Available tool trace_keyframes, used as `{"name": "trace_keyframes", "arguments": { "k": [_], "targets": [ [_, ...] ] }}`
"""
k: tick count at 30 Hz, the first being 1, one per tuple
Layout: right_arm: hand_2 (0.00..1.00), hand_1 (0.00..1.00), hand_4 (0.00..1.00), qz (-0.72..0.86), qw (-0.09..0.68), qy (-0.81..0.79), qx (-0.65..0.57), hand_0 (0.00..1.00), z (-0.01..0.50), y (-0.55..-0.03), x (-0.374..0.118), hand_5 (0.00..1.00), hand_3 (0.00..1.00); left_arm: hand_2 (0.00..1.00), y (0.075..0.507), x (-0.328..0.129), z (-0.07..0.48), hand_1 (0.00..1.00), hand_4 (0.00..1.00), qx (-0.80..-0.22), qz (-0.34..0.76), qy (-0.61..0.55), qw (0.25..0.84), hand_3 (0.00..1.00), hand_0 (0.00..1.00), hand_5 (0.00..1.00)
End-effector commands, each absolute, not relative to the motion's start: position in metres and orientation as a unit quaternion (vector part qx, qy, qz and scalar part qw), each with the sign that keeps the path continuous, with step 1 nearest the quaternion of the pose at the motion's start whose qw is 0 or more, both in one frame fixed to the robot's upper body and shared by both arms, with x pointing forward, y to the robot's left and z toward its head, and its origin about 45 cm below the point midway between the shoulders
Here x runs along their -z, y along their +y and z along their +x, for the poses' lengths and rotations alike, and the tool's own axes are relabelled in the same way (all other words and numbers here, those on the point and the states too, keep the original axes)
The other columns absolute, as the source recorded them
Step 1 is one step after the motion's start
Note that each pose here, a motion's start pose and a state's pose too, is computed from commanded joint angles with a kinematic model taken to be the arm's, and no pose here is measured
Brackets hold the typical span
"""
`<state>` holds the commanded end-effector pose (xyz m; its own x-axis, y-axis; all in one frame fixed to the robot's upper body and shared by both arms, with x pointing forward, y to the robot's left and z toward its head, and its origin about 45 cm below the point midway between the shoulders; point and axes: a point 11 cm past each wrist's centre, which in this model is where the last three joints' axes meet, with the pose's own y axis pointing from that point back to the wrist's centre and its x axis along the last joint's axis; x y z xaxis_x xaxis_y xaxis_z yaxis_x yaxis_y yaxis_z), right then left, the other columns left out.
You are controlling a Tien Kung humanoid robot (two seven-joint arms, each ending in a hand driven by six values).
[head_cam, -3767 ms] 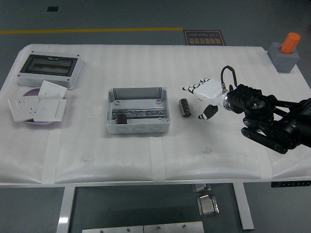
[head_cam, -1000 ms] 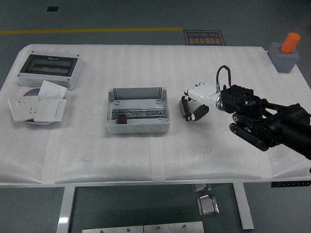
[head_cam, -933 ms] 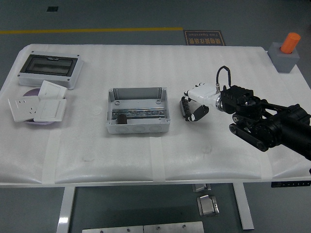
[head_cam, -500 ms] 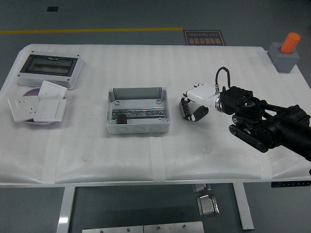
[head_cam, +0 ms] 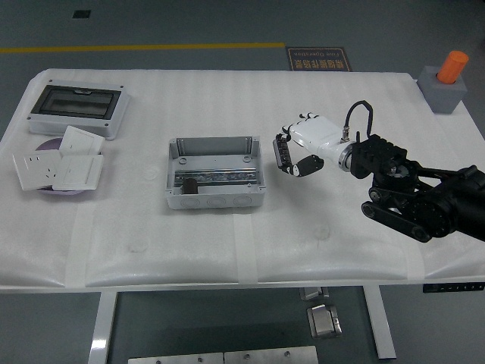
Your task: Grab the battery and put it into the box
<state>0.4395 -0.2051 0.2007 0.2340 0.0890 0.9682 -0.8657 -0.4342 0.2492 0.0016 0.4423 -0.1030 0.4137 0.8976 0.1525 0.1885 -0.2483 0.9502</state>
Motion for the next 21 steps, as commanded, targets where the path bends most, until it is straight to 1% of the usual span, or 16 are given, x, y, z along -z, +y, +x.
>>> {"name": "trace_keyframes", "arguments": {
  "k": [6, 10, 15, 20, 21],
  "targets": [
    [0.648, 0.698, 0.598, 0.672, 0.370, -0.332, -0.548, 0.948, 0.426, -0.166, -0.222, 0.276, 0.677, 0.444, 0.443, 0.103, -0.005, 0.652, 0.442, -0.374, 0.697, 0.398, 0.465, 0.502, 0.613, 0.488],
    [0.645, 0.697, 0.593, 0.698, 0.328, -0.358, -0.527, 0.943, 0.420, -0.144, -0.232, 0.279, 0.681, 0.444, 0.443, 0.103, -0.005, 0.652, 0.443, -0.375, 0.696, 0.400, 0.463, 0.502, 0.613, 0.489],
    [0.643, 0.696, 0.595, 0.726, 0.323, -0.349, -0.496, 0.939, 0.412, -0.129, -0.219, 0.283, 0.681, 0.444, 0.444, 0.102, -0.005, 0.652, 0.443, -0.375, 0.697, 0.400, 0.462, 0.502, 0.613, 0.488],
    [0.643, 0.696, 0.595, 0.732, 0.326, -0.345, -0.488, 0.939, 0.411, -0.128, -0.214, 0.283, 0.681, 0.444, 0.444, 0.102, -0.005, 0.652, 0.443, -0.375, 0.697, 0.401, 0.462, 0.502, 0.613, 0.488],
    [0.762, 0.770, 0.791, 0.732, 0.327, -0.345, -0.488, 0.969, 0.411, -0.128, -0.213, 0.428, 0.878, 0.445, 0.444, 0.102, -0.005, 0.652, 0.446, -0.374, 0.697, 0.401, 0.462, 0.502, 0.613, 0.488]
  ]
}}
